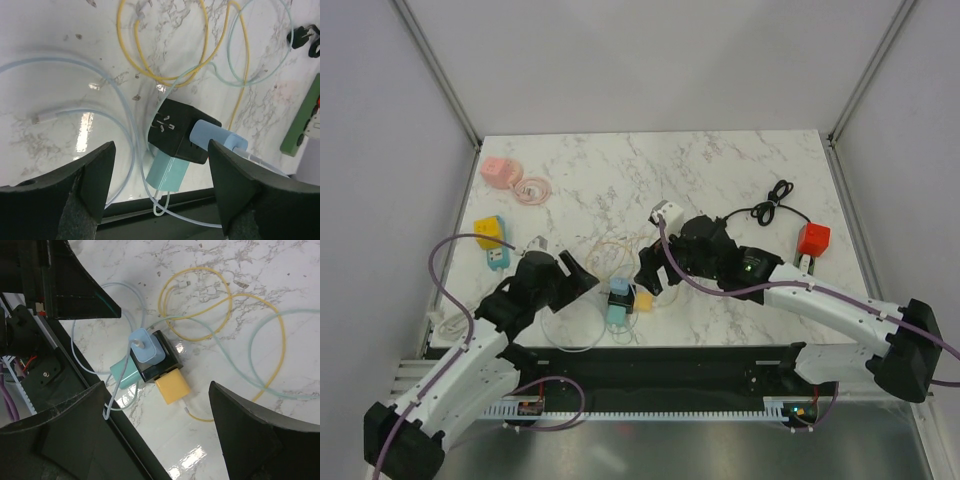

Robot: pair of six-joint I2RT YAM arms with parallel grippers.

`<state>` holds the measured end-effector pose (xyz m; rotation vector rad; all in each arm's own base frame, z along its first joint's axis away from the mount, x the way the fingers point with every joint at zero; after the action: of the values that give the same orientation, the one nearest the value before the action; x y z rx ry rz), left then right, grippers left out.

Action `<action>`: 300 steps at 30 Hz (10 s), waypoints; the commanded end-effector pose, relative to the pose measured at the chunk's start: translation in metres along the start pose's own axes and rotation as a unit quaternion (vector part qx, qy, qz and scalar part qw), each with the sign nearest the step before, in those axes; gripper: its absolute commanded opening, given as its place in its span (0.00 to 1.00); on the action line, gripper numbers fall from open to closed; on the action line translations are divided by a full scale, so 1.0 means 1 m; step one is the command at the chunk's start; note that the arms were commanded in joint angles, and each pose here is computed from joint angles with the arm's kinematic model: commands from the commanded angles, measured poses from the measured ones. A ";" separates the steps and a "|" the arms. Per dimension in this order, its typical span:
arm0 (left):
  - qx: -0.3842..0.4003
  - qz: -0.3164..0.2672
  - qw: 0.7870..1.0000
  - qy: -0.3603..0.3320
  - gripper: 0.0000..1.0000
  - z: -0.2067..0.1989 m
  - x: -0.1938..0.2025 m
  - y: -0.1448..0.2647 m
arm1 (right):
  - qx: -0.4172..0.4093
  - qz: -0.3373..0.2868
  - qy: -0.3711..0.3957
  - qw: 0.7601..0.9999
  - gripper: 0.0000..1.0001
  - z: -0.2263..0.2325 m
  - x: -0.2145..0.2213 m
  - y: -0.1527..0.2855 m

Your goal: Pull the plug off the socket

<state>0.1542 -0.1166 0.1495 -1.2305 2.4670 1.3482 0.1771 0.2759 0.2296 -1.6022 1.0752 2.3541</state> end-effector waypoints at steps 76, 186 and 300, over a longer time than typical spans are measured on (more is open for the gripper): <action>0.094 0.150 0.984 0.013 0.66 0.018 0.035 -0.043 | 0.027 0.178 0.187 0.966 0.55 0.033 0.031 -0.116; 0.219 0.121 0.938 -0.240 1.00 -0.107 0.047 -0.023 | 0.193 -0.398 -0.222 0.869 0.00 -0.258 -0.256 0.178; 0.114 0.093 0.956 -0.253 0.91 -0.126 -0.103 -0.032 | 0.360 -0.134 -0.244 0.890 0.98 -0.292 -0.076 0.066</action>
<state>0.3192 -0.1509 0.2553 -0.5878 2.2136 1.2916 0.4400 0.0108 0.2723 -0.5773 1.3656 1.5192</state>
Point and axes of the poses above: each gripper's point midway between its finger pads, its own y axis back along the fingers, its own z axis along the line the jaws close on, x = y × z, the point moved 6 cm from there along y, back along the fingers, and after that the axes turned 5 degrees about y, right-handed, at the moved point
